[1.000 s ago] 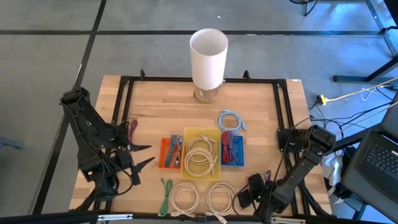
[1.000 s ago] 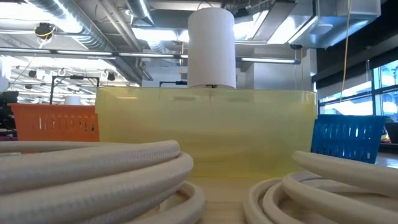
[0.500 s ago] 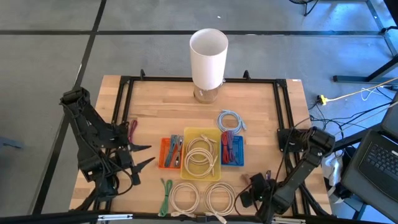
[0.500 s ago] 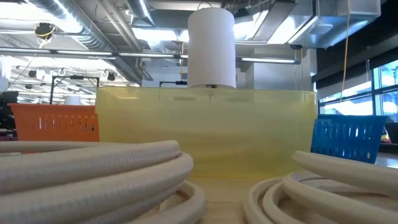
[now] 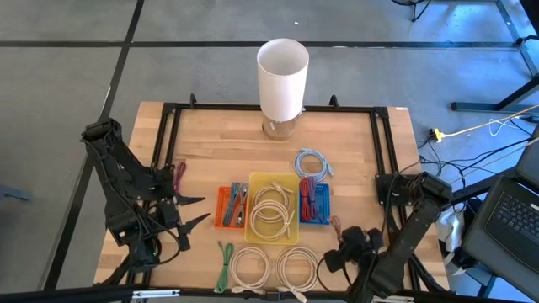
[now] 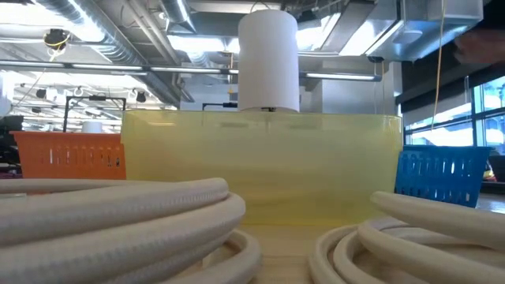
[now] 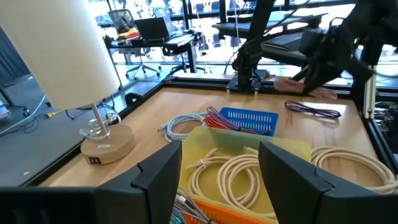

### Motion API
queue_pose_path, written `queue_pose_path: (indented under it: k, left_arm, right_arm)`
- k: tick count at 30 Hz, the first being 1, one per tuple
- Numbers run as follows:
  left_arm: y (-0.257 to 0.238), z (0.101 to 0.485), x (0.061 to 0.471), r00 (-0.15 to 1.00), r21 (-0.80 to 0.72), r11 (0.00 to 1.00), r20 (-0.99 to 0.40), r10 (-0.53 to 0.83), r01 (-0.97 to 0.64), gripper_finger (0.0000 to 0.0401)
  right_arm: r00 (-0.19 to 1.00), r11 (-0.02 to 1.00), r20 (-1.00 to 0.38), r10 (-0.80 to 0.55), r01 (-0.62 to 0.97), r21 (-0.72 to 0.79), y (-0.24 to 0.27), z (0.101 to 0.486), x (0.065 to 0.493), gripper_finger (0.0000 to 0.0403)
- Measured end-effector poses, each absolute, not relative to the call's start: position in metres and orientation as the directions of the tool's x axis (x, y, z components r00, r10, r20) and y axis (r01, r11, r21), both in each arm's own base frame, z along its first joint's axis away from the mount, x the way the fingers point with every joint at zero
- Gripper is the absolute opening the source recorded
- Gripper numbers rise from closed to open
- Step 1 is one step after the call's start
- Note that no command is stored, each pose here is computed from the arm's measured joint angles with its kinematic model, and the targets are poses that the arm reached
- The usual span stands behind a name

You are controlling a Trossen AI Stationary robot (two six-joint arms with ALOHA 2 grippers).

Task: Pick & Place USB Port
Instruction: Put the pink charger cable into the blue bin

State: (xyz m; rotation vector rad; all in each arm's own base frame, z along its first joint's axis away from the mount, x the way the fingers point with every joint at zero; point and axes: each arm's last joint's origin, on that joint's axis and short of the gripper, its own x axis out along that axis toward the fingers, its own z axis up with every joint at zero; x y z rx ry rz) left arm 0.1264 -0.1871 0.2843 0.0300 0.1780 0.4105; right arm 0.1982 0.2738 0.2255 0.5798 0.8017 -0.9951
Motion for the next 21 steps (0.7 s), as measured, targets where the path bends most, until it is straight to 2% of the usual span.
queue_pose_path:
  k: [3,6,14,21]
  left_arm:
    - [-0.187,0.285,0.126,0.902,0.066,0.916,-0.159,0.402,-0.397,0.0207]
    - [-0.187,0.285,0.126,0.902,0.067,0.915,-0.157,0.403,-0.397,0.0207]
    - [-0.187,0.284,0.126,0.902,0.066,0.917,-0.166,0.400,-0.394,0.0207]
    - [-0.187,0.284,0.126,0.902,0.066,0.917,-0.167,0.399,-0.394,0.0207]
  right_arm:
    - [0.377,0.464,-0.739,-0.558,0.880,0.099,0.265,0.232,0.210,0.0016]
    - [0.393,0.472,-0.699,-0.598,0.877,0.089,0.253,0.234,0.225,0.0016]
    - [0.296,0.489,-0.700,-0.650,0.868,-0.088,0.211,0.233,0.266,0.0016]
    - [0.213,0.527,-0.759,-0.616,0.827,-0.195,0.180,0.231,0.295,0.0016]
